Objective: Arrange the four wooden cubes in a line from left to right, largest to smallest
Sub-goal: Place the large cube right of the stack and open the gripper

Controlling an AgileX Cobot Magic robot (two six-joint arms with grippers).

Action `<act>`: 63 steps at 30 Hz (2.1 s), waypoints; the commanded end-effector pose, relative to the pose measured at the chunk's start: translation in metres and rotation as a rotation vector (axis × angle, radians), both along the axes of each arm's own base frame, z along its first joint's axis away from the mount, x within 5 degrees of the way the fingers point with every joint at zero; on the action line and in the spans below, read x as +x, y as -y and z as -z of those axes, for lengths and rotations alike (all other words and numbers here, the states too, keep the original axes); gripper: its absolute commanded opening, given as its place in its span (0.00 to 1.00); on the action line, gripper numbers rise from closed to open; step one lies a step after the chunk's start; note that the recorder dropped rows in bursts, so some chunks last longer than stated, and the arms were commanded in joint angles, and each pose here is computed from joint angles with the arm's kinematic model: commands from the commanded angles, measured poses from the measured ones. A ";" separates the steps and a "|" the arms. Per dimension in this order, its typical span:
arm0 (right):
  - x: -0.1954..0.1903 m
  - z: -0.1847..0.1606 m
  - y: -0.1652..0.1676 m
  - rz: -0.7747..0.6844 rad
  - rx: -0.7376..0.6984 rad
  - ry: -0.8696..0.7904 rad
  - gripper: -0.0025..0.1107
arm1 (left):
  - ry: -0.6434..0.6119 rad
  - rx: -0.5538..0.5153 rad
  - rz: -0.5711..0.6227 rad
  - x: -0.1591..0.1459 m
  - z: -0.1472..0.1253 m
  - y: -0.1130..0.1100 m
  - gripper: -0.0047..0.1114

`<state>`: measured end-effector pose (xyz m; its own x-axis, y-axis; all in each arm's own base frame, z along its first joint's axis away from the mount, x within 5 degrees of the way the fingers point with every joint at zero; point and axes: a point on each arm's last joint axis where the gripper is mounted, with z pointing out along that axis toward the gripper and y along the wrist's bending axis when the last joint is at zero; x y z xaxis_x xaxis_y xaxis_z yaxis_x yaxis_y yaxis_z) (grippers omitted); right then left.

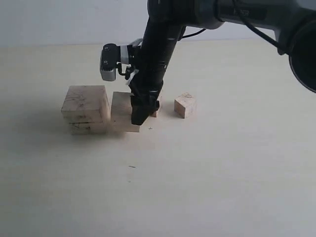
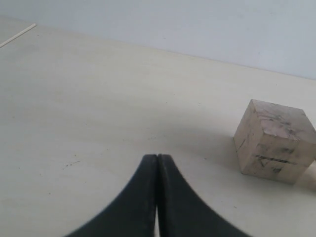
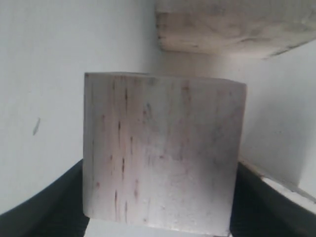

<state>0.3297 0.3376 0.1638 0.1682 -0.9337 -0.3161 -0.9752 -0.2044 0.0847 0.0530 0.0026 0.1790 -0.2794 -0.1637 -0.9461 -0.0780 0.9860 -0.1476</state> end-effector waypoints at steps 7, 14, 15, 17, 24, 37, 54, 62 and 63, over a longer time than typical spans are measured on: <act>0.010 0.007 -0.002 0.000 0.015 0.092 0.02 | 0.011 -0.003 0.004 0.000 -0.001 0.000 0.04; 0.010 0.007 -0.003 0.013 0.026 0.088 0.02 | 0.011 -0.003 0.004 0.000 -0.001 0.000 0.04; 0.011 0.007 -0.003 0.015 0.029 0.093 0.02 | 0.011 -0.003 0.004 0.000 -0.001 0.000 0.04; 0.008 0.007 -0.007 0.007 0.033 0.103 0.02 | 0.011 -0.003 0.004 0.000 -0.001 0.000 0.04; 0.004 0.013 -0.015 0.011 0.013 0.135 0.02 | 0.011 -0.003 0.004 0.000 -0.001 0.000 0.04; 0.002 0.016 -0.020 0.020 0.033 0.133 0.02 | 0.011 -0.003 0.004 0.000 -0.001 0.000 0.04; 0.002 0.016 -0.021 0.022 0.040 0.143 0.30 | 0.011 -0.003 0.004 0.000 -0.001 0.000 0.04; 0.005 0.015 -0.023 0.060 0.060 0.161 0.69 | 0.011 -0.003 0.004 0.000 -0.001 0.000 0.04; 0.005 0.015 -0.023 0.060 0.060 0.161 0.69 | 0.011 -0.003 0.004 0.000 -0.001 0.000 0.04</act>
<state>0.3337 0.3594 0.1458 0.1758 -0.9275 -0.3299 -0.9843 -0.1603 -0.0738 0.0530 0.0026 0.1790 -0.2794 -0.1637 -0.9461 -0.0780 0.9860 -0.1476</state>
